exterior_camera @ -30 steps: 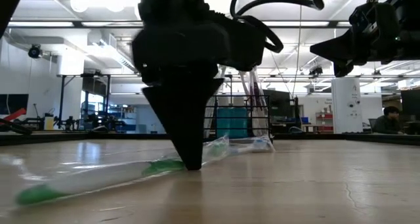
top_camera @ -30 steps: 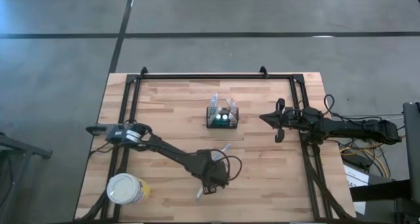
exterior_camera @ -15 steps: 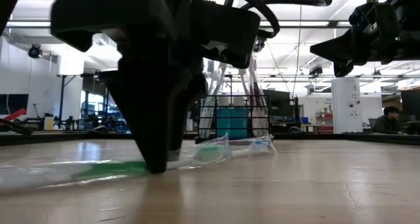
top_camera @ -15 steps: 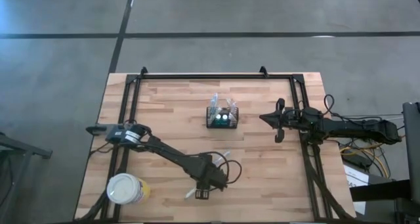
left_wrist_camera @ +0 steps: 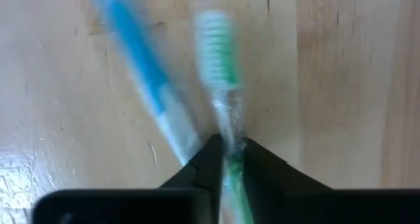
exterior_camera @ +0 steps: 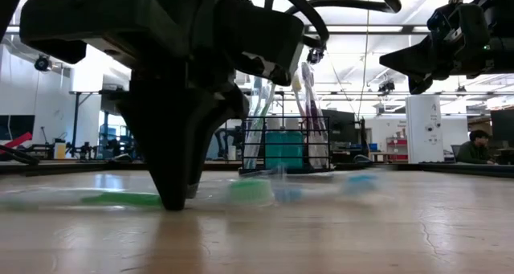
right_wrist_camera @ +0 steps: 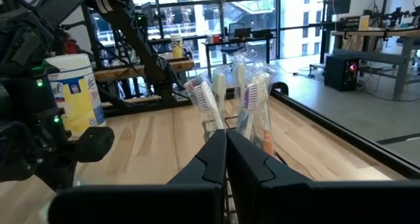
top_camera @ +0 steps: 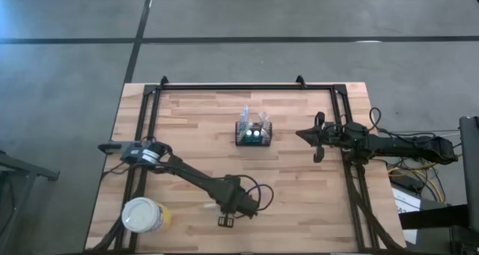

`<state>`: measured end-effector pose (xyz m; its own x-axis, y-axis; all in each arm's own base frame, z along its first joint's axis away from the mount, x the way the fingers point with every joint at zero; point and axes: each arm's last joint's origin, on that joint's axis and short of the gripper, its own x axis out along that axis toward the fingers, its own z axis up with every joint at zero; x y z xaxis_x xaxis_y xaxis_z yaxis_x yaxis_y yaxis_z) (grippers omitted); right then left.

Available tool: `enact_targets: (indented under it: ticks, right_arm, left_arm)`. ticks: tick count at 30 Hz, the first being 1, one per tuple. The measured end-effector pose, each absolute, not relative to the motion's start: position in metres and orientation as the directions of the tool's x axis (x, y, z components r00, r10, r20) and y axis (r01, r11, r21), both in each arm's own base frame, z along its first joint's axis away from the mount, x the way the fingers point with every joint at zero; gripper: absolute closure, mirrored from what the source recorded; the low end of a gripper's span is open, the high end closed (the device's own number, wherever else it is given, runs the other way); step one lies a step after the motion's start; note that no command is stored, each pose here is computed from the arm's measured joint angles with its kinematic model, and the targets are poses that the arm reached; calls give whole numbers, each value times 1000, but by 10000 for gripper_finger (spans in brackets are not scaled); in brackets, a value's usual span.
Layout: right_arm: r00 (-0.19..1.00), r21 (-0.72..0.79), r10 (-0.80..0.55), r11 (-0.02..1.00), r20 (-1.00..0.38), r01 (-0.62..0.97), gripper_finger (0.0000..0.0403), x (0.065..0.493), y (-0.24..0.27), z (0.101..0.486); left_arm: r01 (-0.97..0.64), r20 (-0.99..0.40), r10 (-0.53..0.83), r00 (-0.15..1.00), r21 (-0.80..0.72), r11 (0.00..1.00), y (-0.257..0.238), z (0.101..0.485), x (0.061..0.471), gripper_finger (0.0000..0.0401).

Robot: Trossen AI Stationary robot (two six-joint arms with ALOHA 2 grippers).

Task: Pick & Place toothbrushing station
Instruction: Put the green toothbrush into the wire organizer

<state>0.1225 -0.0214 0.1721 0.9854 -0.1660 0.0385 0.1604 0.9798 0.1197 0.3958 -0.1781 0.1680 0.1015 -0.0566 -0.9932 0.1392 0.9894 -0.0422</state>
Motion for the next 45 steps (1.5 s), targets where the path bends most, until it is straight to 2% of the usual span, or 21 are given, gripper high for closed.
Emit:
enact_targets:
  ticks: [4,6,26,34,41,45]
  right_arm:
    - [985,120,-166,980,38,160,394,122,-21,172]
    - [985,120,-166,980,38,160,394,122,-21,172]
    - [985,120,-166,980,39,160,394,122,-21,172]
    - [985,122,-166,979,39,160,394,122,-21,172]
    - [985,123,-166,979,39,160,394,122,-21,172]
    - [985,123,-166,979,39,160,394,122,-21,172]
  left_arm:
    - [145,-993,-57,106,-41,989,-178,170,396,388]
    - [146,-991,-61,115,-43,988,-179,173,396,394]
    - [100,-985,-78,154,-63,993,-184,181,400,315]
    - [73,-982,-83,168,-72,995,-185,172,400,291]
    - [62,-979,-85,184,-75,995,-185,164,400,296]
    - [65,-980,-83,182,-72,995,-185,164,399,330]
